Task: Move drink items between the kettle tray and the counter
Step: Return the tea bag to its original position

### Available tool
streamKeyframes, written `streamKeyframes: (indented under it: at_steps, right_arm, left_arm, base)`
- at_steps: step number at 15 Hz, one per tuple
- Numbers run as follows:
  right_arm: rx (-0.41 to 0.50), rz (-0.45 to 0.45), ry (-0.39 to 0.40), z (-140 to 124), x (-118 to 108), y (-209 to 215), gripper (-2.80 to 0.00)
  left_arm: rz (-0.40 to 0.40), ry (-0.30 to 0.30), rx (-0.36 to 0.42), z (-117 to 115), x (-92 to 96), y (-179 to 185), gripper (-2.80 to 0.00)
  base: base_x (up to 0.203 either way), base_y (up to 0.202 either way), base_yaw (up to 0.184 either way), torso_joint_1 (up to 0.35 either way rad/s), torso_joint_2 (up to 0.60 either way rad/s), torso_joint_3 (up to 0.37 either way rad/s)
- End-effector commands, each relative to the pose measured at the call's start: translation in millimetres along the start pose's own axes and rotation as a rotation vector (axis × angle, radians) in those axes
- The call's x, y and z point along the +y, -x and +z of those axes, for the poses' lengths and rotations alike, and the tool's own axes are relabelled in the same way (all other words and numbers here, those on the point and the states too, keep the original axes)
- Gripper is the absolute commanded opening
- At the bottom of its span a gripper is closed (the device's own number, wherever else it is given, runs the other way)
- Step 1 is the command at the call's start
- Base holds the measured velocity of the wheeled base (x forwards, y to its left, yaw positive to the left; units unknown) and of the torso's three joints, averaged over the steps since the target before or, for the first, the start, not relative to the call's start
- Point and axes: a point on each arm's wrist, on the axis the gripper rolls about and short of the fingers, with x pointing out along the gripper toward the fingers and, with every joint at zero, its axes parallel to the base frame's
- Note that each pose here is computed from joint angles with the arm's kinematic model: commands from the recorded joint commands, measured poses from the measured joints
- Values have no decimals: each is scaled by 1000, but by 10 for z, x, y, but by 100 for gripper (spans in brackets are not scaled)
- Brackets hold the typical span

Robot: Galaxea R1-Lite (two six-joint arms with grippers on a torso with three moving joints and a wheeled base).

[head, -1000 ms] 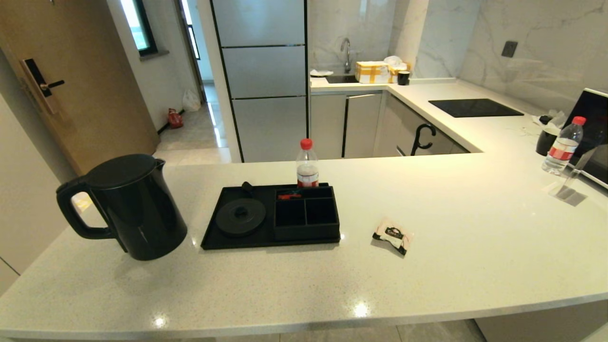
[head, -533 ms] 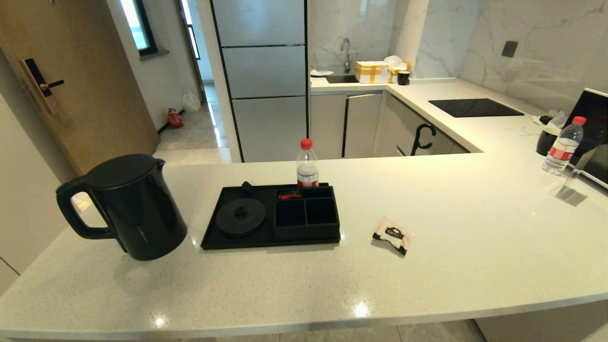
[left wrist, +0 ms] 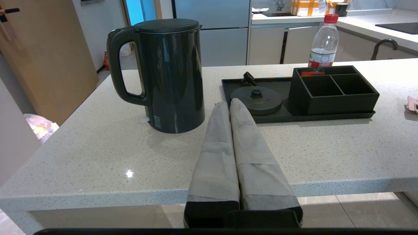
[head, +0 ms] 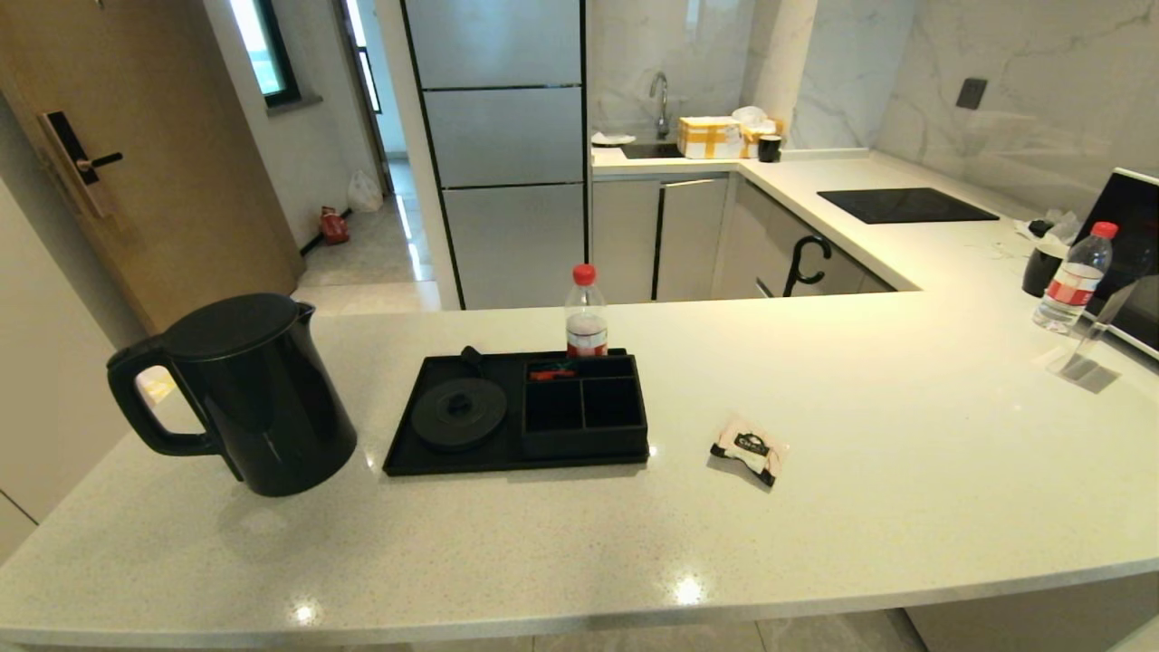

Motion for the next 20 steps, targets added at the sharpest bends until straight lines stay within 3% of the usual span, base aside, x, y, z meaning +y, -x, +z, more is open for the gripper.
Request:
streamKeyframes:
  at_steps: [1, 20]
  right_arm:
    - [5, -1, 0, -1, 0, -6, -280]
    - [5, -1, 0, -1, 0, -6, -280]
  left_arm:
    - [-1, 0, 39, -114, -2, -15, -280]
    - [-1, 0, 39, -114, -2, -15, -280]
  base:
    - [0, 0, 0, 0, 0, 0]
    - [0, 0, 0, 0, 0, 0]
